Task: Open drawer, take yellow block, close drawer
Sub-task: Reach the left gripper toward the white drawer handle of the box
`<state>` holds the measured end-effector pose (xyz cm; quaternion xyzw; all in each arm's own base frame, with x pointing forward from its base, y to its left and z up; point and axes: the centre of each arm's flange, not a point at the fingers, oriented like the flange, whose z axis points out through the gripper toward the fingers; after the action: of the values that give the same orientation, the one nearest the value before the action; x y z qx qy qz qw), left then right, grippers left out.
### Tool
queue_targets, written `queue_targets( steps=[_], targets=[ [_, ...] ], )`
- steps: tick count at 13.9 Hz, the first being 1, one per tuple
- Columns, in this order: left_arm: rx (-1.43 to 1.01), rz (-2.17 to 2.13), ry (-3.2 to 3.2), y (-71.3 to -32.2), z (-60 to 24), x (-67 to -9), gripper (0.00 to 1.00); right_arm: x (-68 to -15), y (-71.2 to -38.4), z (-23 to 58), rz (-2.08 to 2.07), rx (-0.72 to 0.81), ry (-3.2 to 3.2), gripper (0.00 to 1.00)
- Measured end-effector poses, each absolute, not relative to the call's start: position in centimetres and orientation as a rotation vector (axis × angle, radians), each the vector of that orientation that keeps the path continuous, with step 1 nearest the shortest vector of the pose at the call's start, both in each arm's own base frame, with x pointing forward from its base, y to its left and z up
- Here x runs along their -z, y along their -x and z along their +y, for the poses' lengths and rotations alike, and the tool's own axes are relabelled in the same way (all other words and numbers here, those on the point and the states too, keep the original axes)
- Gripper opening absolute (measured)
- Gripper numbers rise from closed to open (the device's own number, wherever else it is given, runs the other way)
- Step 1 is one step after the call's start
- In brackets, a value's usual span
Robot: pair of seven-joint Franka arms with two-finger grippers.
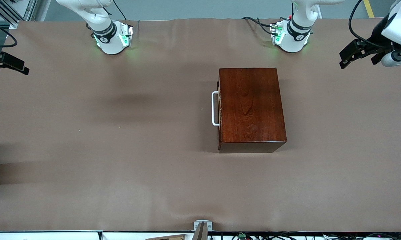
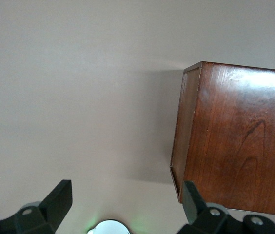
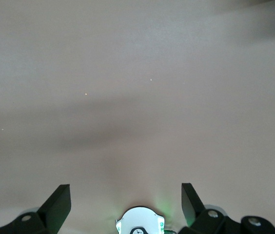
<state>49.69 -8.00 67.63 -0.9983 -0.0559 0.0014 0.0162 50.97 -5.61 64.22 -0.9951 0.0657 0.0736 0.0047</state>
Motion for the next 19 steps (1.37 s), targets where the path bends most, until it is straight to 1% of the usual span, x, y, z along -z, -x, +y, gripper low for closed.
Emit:
queue_targets(
  steps=[8,10,13,16,19],
  targets=[
    [0.012,-0.17,3.109,-50.2,-8.2,-68.1,1.0,-64.2,-51.0,-5.6,0.206,-0.231,3.117,1.0],
    [-0.007,-0.092,3.113,-51.0,-10.6,-67.3,1.0,-64.2,-51.0,-5.6,0.207,-0.231,3.117,1.0],
    [-0.053,0.058,3.122,-52.4,-19.5,-64.6,1.0,-64.2,-51.0,-5.6,0.206,-0.232,3.117,1.0],
    [-0.08,0.069,3.128,-53.0,-30.3,-59.6,1.0,-64.2,-51.0,-5.6,0.206,-0.231,3.117,1.0],
    [-0.043,0.102,3.049,-51.0,-40.9,-52.9,1.0,-64.1,-51.1,-5.6,0.205,-0.23,3.117,1.0]
  ],
)
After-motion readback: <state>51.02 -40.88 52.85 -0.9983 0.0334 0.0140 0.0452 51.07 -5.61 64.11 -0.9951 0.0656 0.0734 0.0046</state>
